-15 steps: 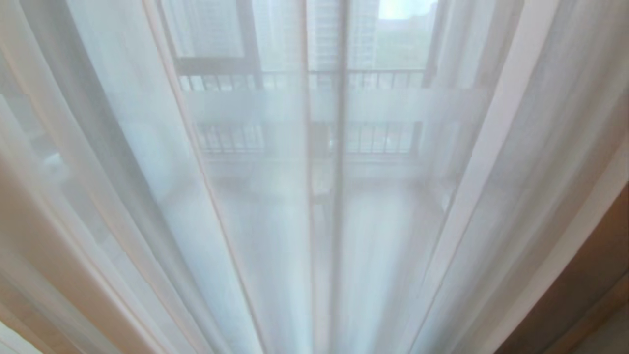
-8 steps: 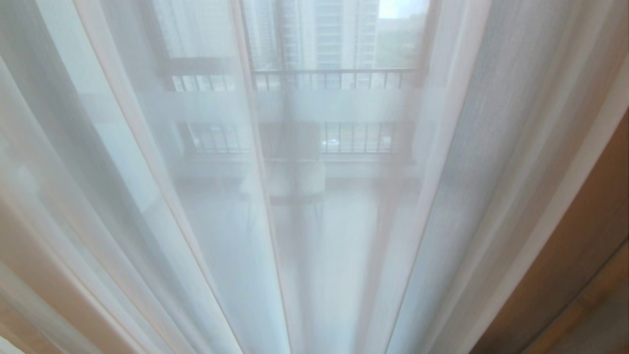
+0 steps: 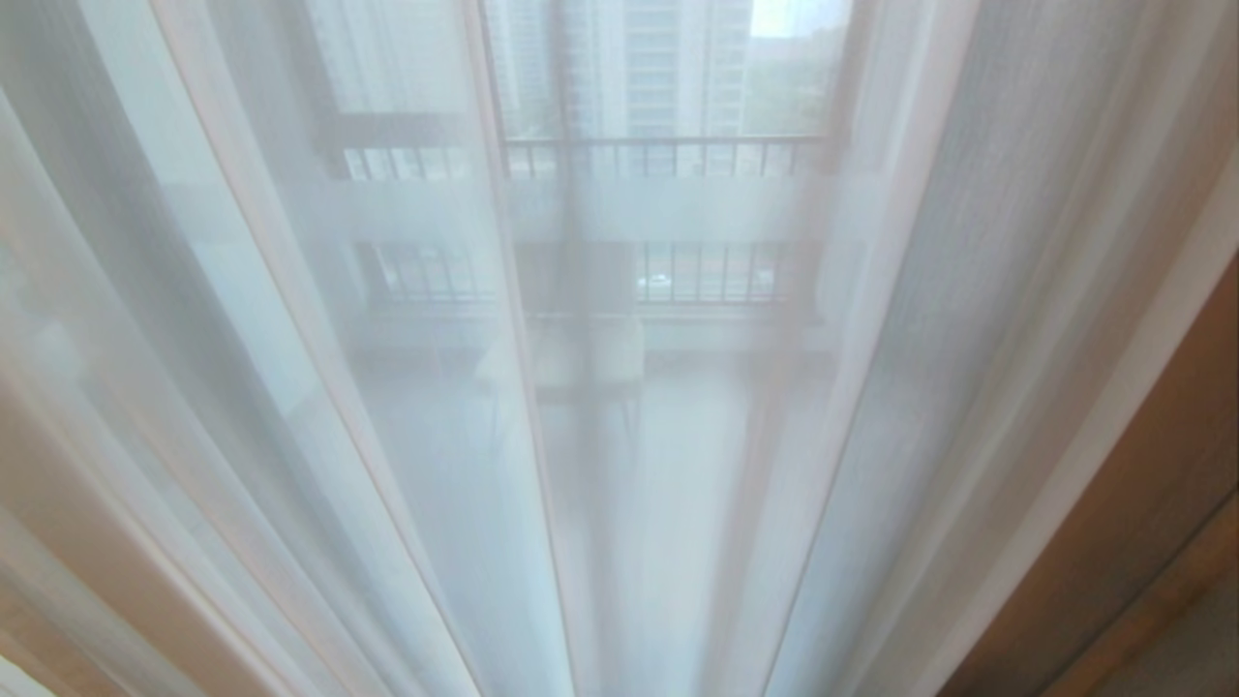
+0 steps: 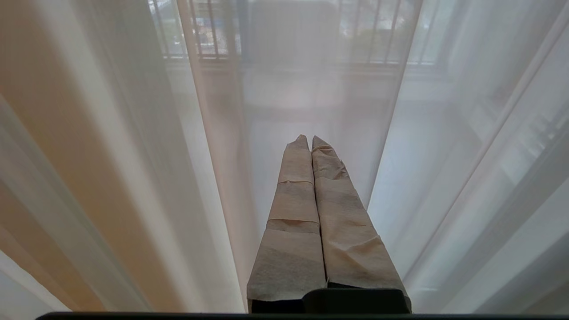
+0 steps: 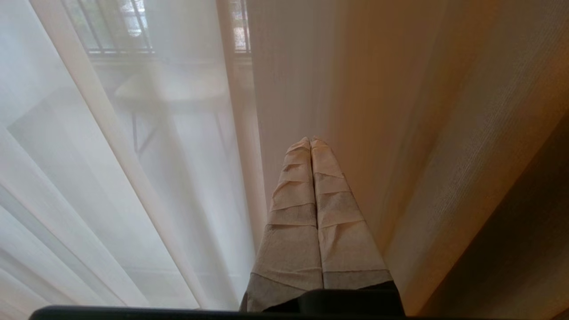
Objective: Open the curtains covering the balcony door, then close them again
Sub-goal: Close the outer curtains on both sides
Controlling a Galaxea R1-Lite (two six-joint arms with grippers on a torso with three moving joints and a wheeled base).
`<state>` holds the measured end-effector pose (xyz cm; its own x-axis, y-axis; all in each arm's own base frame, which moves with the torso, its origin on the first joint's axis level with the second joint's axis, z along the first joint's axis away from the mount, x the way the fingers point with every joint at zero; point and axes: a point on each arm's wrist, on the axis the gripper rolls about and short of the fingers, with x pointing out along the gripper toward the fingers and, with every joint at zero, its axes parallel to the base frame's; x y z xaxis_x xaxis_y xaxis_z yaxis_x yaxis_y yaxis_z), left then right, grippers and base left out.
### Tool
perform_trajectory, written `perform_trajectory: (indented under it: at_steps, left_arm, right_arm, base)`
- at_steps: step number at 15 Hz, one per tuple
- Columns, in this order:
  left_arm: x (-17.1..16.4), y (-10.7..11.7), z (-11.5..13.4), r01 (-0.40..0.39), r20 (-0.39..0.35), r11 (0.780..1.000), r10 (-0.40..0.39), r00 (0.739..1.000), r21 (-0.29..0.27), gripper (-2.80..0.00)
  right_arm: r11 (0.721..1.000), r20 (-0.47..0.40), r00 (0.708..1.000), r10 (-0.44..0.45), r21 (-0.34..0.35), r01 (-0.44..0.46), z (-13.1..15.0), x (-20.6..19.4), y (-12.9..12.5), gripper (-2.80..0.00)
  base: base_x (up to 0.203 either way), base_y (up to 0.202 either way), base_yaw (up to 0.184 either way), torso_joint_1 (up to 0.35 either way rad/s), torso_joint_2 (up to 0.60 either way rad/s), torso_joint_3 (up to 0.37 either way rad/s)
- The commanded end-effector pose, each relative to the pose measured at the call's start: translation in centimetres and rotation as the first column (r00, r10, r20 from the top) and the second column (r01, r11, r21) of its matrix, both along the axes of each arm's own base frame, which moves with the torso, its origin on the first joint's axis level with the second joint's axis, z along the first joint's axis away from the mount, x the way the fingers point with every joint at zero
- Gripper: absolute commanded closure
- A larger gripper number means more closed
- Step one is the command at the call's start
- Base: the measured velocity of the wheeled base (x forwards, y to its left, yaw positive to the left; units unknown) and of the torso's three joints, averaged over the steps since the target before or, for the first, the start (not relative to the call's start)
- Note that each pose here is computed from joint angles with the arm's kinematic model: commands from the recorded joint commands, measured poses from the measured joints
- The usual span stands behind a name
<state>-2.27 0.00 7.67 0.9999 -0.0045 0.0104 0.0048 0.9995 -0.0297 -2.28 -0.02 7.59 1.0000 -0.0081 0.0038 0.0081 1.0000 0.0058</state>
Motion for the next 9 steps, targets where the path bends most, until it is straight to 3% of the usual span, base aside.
perform_trajectory:
  at_steps: [1, 9]
  left_arm:
    - [-0.01, 0.0, 0.0, 0.0, 0.002, 1.0, 0.0, 1.0, -0.001, 0.0]
    - [-0.01, 0.0, 0.0, 0.0, 0.002, 1.0, 0.0, 1.0, -0.001, 0.0]
  right_arm:
    - [1.0, 0.002, 1.0, 0.0, -0.003, 0.0, 0.02, 0.0, 0.0, 0.0]
    - [1.0, 0.035, 0.999, 0.001, -0.006, -0.001, 0.87, -0.24, 0.0, 0.0]
  base:
    - [0.0, 0.0, 0.0, 0.0, 0.0, 0.0]
    - [0.0, 0.0, 0.0, 0.0, 0.0, 0.0]
